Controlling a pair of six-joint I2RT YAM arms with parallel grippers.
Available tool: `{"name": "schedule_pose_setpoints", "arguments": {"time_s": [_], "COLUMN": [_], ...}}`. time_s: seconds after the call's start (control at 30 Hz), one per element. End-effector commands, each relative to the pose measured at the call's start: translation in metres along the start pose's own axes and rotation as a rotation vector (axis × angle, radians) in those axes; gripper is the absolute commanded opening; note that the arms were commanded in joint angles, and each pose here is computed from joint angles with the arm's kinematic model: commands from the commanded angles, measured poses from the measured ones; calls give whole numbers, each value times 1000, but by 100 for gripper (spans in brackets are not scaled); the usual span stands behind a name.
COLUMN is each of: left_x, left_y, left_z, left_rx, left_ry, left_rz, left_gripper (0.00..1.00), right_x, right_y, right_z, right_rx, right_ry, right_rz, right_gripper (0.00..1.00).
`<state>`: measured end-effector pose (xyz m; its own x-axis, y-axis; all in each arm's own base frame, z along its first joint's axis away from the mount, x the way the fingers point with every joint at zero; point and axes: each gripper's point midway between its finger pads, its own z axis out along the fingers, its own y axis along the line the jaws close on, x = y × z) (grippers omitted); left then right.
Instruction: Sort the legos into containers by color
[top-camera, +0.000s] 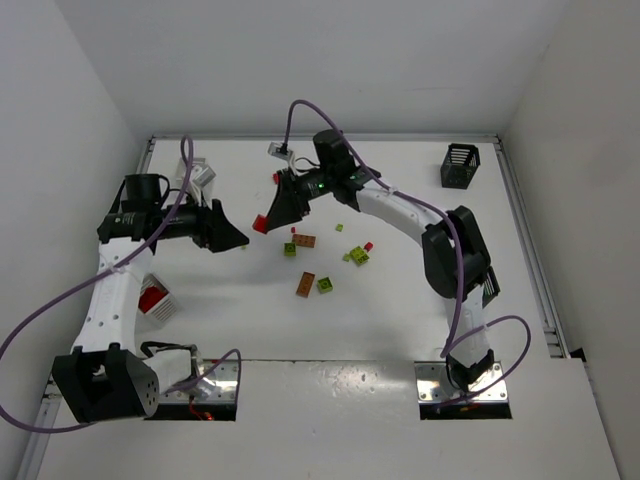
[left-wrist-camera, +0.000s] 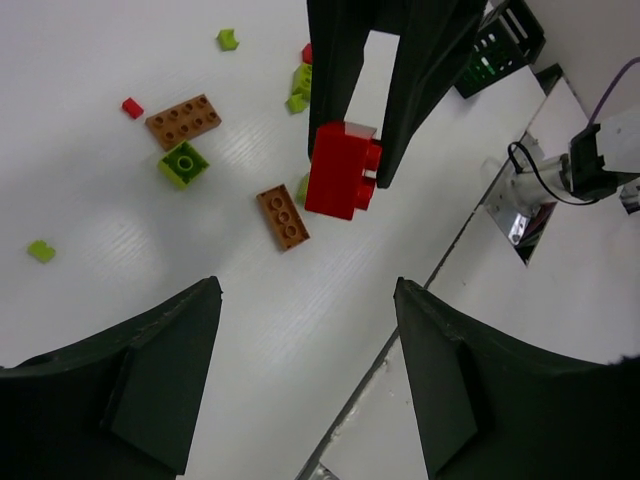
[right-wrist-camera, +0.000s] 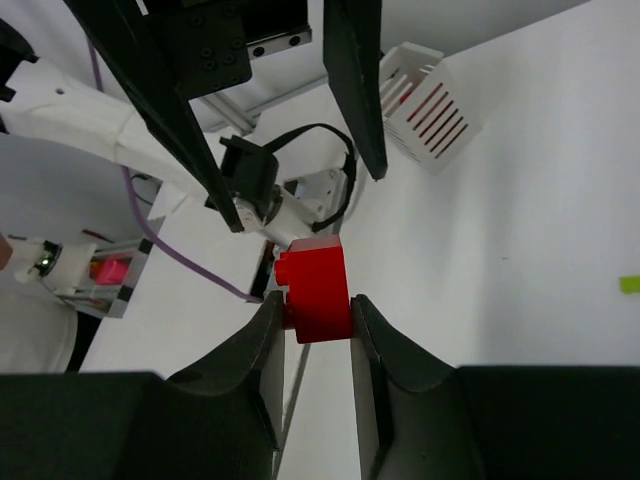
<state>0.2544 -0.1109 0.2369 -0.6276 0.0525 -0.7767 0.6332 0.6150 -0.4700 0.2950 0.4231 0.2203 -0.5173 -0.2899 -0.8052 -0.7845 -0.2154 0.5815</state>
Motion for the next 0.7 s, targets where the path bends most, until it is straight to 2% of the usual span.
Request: {"name": "schedule_pose_setpoints", "arguments": {"time_s": [0.0,0.47,0.67], "left_x": [-24,-29,-29], "left_y": [-17,-25,-27], "left_z": [-3,-1,0], "left_rx": [77,147,171], "left_ry": [-57,-66,-68], "left_rz": [84,76,77], "left_gripper": [75,72,58], "right_x": [-16,-17,-14], "right_y": [22,37,42], "right_z": [3,18,26], "right_rx": [-77,-121,-145], "right_ry": [-5,7,20], "right_rz": [-53,-76,-78], "right_gripper": [0,0,0]}}
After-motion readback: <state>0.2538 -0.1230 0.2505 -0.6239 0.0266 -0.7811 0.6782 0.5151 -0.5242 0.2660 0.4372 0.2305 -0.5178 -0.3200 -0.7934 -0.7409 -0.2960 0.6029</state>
